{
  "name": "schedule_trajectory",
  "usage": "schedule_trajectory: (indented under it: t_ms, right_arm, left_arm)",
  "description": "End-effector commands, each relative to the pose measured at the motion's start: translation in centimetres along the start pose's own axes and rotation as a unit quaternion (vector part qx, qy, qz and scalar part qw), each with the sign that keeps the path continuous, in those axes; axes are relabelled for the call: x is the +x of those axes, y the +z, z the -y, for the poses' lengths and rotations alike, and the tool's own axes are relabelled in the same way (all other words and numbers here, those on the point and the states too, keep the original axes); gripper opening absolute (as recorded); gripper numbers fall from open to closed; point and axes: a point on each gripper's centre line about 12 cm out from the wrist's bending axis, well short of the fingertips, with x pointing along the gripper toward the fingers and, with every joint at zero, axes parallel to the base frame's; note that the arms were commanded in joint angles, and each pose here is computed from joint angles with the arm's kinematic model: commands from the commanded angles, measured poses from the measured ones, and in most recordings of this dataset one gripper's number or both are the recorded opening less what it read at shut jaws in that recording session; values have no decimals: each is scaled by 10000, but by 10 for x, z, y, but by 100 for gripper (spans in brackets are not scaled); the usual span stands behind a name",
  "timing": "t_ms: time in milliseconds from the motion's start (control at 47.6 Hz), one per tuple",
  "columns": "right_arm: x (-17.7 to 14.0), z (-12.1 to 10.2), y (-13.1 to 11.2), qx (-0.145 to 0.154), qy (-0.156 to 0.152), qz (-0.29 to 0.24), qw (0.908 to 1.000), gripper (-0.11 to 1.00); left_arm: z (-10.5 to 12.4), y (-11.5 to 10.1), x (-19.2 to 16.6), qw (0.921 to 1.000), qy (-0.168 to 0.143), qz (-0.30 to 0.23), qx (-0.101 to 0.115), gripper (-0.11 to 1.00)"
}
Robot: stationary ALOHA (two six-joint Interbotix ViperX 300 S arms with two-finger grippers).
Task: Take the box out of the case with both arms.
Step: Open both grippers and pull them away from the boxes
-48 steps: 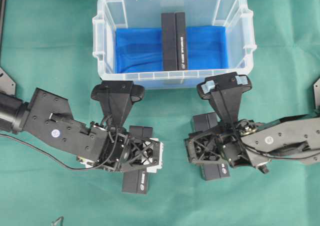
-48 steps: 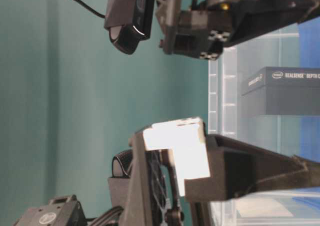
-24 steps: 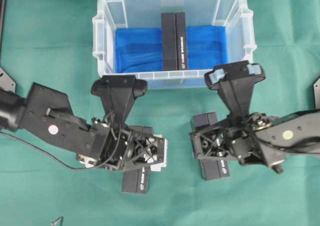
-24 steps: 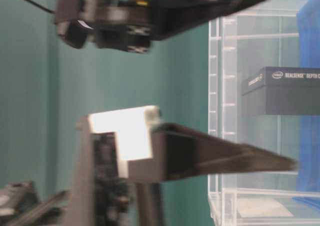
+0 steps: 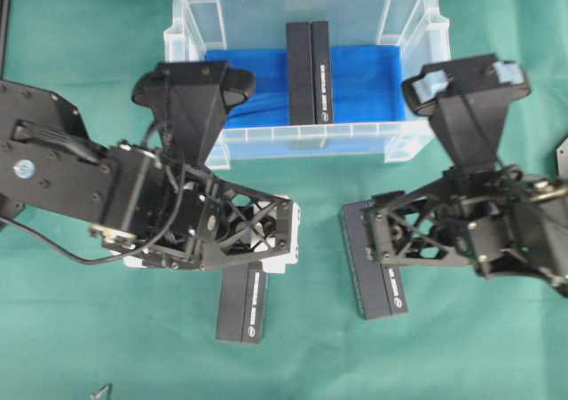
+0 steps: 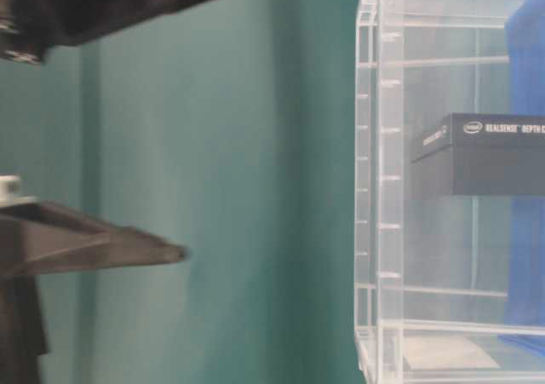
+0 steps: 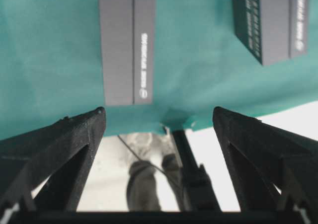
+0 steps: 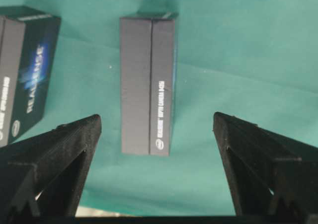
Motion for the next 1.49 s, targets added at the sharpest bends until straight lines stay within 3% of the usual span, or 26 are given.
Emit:
schedule_trajectory:
  t_ms: [0, 589, 841, 1198, 1472]
  right_arm:
    - [-25, 2, 10, 83, 222, 2, 9997, 90]
    - [-28, 2, 10, 49, 184, -11, 9998, 90]
    - [-31, 5, 8, -98, 177, -91, 9998, 90]
    - [-40, 35, 15, -148, -76, -110, 9998, 89]
    - [-43, 69, 22, -134, -121, -203, 9996, 88]
  left_arm:
    - [2, 4, -31, 9997, -244, -26, -19, 92]
    - [0, 1, -33, 9998, -183, -26, 23, 92]
    - [-5, -2, -34, 9999, -137, -32, 83, 92]
    - [-43, -9, -48, 10000, 1, -62, 76, 92]
    - [-89, -11, -48, 9997, 220, -53, -49, 92]
